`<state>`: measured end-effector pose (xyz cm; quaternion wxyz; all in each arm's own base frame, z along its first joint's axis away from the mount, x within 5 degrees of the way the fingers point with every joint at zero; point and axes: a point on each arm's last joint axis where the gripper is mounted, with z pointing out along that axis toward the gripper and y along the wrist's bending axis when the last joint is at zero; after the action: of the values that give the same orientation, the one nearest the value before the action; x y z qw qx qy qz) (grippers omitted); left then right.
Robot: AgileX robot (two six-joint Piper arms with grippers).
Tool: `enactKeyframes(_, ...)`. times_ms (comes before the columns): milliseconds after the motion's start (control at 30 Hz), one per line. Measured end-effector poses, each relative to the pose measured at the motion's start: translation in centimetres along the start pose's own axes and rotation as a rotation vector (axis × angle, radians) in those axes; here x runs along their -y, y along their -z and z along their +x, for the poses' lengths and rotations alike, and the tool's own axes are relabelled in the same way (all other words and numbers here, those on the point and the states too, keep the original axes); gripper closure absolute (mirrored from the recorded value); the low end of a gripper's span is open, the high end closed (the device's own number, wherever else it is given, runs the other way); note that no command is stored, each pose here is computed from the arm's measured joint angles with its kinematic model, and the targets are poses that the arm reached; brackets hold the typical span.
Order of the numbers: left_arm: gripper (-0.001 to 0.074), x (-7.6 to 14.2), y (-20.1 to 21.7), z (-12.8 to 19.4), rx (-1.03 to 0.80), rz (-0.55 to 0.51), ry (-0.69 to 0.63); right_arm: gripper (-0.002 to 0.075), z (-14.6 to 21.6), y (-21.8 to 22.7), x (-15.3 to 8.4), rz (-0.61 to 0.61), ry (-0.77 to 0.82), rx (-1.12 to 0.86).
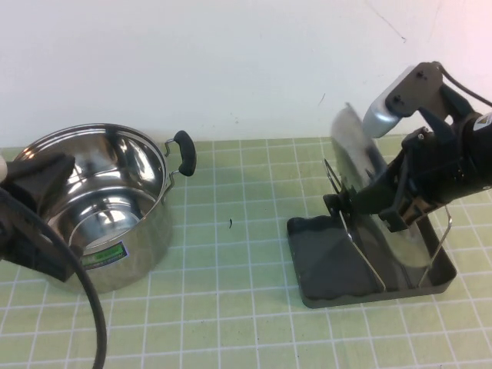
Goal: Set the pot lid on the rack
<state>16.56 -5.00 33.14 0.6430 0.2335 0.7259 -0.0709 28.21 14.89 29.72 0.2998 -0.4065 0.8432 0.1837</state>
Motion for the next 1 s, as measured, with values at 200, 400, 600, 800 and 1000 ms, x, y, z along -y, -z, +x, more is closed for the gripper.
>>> enactKeyframes(200,0.0736,0.0,0.0,0.4,-0.014,-0.003,0.000,0.0475,0.2,0.5,0.1,0.034,-0.034,-0.022)
enactKeyframes(400,0.0736,-0.4,0.2,0.3,-0.005,-0.063,0.019,0.0473,-0.5,5.4,-1.7,0.093,0.012,0.084)
enactKeyframes(600,0.0736,-0.2,2.6,1.4,0.036,-0.144,0.081,0.0473,0.7,13.4,-5.5,0.213,0.075,0.323)
enactKeyframes(800,0.0736,0.9,6.0,4.4,0.106,-0.208,0.204,0.0547,6.6,16.8,-8.8,0.338,0.095,0.529)
enactKeyframes(1000,0.0736,2.2,9.2,6.4,0.239,-0.225,0.230,0.0704,11.6,16.3,-10.5,0.369,0.090,0.589)
